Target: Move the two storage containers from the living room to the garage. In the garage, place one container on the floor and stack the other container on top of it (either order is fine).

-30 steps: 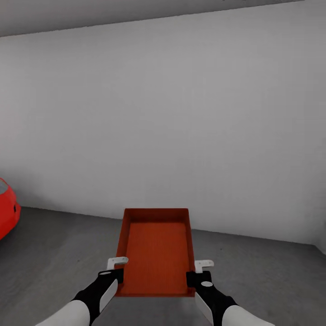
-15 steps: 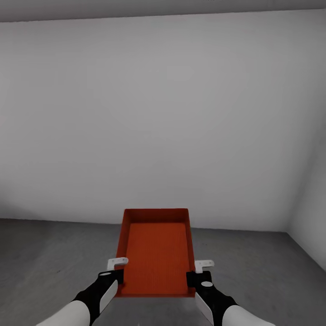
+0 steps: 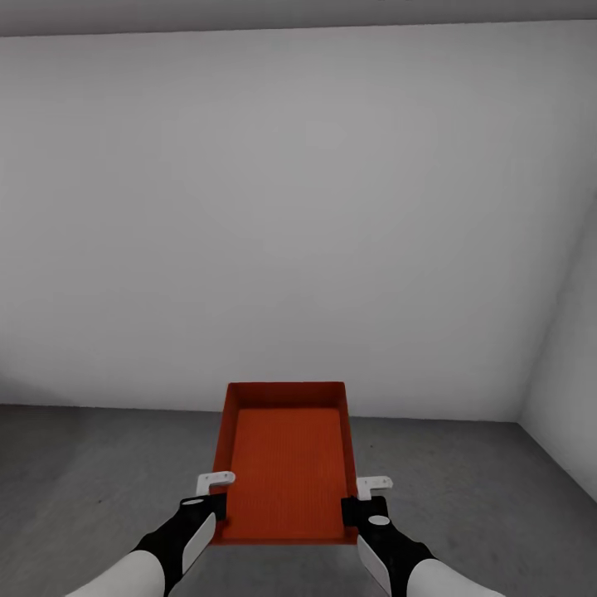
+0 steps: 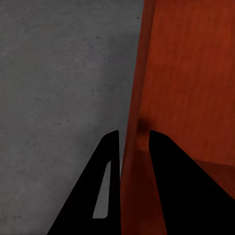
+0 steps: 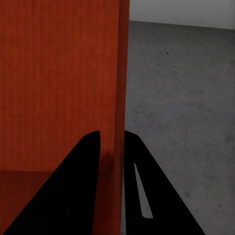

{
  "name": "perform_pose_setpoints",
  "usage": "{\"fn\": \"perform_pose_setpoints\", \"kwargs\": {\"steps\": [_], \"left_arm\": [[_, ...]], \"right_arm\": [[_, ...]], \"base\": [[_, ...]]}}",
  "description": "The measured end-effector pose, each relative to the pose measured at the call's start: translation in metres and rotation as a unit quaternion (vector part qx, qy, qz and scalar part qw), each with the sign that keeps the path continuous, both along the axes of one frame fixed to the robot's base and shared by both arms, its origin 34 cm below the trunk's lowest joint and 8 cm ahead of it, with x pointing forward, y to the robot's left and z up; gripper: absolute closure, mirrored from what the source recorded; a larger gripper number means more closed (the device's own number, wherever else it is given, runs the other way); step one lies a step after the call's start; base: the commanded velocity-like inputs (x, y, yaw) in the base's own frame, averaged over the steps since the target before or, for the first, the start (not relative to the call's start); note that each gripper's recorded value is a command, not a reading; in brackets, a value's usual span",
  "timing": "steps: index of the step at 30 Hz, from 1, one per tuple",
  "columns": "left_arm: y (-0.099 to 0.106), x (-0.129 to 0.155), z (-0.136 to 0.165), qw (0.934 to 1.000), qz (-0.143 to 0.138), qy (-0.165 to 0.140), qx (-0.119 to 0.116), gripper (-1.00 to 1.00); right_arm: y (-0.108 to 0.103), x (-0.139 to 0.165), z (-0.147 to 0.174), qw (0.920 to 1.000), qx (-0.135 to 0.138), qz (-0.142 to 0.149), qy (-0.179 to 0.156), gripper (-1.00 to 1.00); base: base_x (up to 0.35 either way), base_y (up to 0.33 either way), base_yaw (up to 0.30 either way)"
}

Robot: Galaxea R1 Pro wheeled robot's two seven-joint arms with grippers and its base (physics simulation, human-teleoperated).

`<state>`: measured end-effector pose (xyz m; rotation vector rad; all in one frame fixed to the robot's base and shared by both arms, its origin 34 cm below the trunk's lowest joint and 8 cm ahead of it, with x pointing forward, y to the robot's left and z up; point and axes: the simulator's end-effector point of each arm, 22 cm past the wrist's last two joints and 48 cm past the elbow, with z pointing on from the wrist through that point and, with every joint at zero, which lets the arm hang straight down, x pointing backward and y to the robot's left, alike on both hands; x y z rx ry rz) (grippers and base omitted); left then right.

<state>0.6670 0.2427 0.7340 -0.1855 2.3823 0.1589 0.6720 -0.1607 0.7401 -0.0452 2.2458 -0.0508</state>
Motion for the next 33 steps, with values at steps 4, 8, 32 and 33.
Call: {"fn": "perform_pose_setpoints", "kwargs": {"steps": [4, 8, 32, 33], "left_arm": [[0.000, 0.001, 0.001, 1.0000, -0.002, -0.002, 0.002, 1.00], [0.001, 0.001, 0.001, 1.0000, 0.000, -0.004, 0.000, 1.00], [-0.003, -0.014, -0.025, 0.9997, 0.013, 0.011, -0.016, 1.00], [0.000, -0.007, -0.017, 0.9999, 0.001, 0.016, -0.003, 1.00]], "right_arm": [[0.000, 0.000, 0.000, 1.0000, -0.001, 0.000, -0.002, 1.00], [0.001, 0.001, 0.001, 1.0000, -0.004, 0.002, -0.003, 1.00], [-0.002, -0.004, -0.013, 0.9997, -0.019, 0.013, 0.013, 1.00], [0.000, -0.005, -0.015, 0.9998, -0.004, 0.004, 0.017, 1.00]], "base": [[0.000, 0.000, 0.000], [0.000, 0.000, 0.000], [0.000, 0.000, 0.000], [0.000, 0.000, 0.000]]}}
